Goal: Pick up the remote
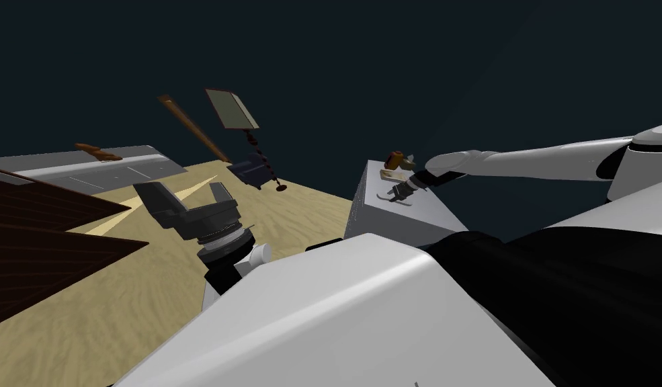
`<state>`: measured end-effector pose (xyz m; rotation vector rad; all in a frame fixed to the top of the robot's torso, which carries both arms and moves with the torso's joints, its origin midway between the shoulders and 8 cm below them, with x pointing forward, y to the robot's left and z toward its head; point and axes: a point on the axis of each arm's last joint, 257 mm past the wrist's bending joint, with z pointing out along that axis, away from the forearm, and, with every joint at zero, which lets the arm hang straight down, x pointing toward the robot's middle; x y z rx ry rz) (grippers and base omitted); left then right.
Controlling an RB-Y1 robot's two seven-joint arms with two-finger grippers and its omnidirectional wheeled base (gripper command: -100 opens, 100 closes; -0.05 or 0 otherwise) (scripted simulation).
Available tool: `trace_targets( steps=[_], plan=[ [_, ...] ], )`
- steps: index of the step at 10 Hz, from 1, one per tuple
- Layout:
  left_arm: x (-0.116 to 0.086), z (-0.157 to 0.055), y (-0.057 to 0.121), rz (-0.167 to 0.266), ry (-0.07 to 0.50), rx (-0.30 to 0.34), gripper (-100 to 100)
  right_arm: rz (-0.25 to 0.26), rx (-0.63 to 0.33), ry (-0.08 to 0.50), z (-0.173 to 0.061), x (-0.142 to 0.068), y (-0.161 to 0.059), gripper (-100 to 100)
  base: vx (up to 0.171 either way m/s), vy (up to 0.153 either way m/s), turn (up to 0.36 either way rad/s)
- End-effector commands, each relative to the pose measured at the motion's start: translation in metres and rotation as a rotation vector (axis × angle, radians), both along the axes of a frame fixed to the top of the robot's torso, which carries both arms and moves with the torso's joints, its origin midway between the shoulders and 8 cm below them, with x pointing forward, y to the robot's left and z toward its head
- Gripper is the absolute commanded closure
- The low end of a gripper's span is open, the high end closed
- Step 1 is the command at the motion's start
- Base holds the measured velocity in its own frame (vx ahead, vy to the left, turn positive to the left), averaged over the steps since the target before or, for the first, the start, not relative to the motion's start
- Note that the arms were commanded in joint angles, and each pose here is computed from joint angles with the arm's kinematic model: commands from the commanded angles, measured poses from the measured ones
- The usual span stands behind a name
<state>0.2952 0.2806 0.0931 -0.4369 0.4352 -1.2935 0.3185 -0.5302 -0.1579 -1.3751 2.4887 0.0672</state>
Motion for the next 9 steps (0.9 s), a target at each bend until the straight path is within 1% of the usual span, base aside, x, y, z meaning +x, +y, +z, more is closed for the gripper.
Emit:
trace_targets(
  steps=[1,4,5,6,8,9],
  plan=[
    [0.0,0.0,0.0,0.0,0.0,0.0,0,0.0,0.0,0.0,0.0,0.0,0.0,100,0.0,0.0,0.0],
    [0.0,0.0,0.0,0.0,0.0,0.0,0,0.0,0.0,0.0,0.0,0.0,0.0,100,0.0,0.0,0.0],
    [0.0,0.0,0.0,0.0,0.0,0.0,0,0.0,0.0,0.0,0.0,0.0,0.0,0,0.0,0.0,0.0],
    [0.0,0.0,0.0,0.0,0.0,0.0,0,0.012,0.0,0.002,0.015,0.008,0.007,100,-0.024,-0.029,-0.163],
    [0.0,0.0,0.0,0.0,0.0,0.0,0,0.01,-0.002,0.001,0.013,0.007,0.006,100,-0.017,-0.019,-0.036],
    [0.0,0.0,0.0,0.0,0.0,0.0,0,0.01,-0.001,0.002,0.014,0.007,0.006,0,0.0,0.0,0.0]
  ],
)
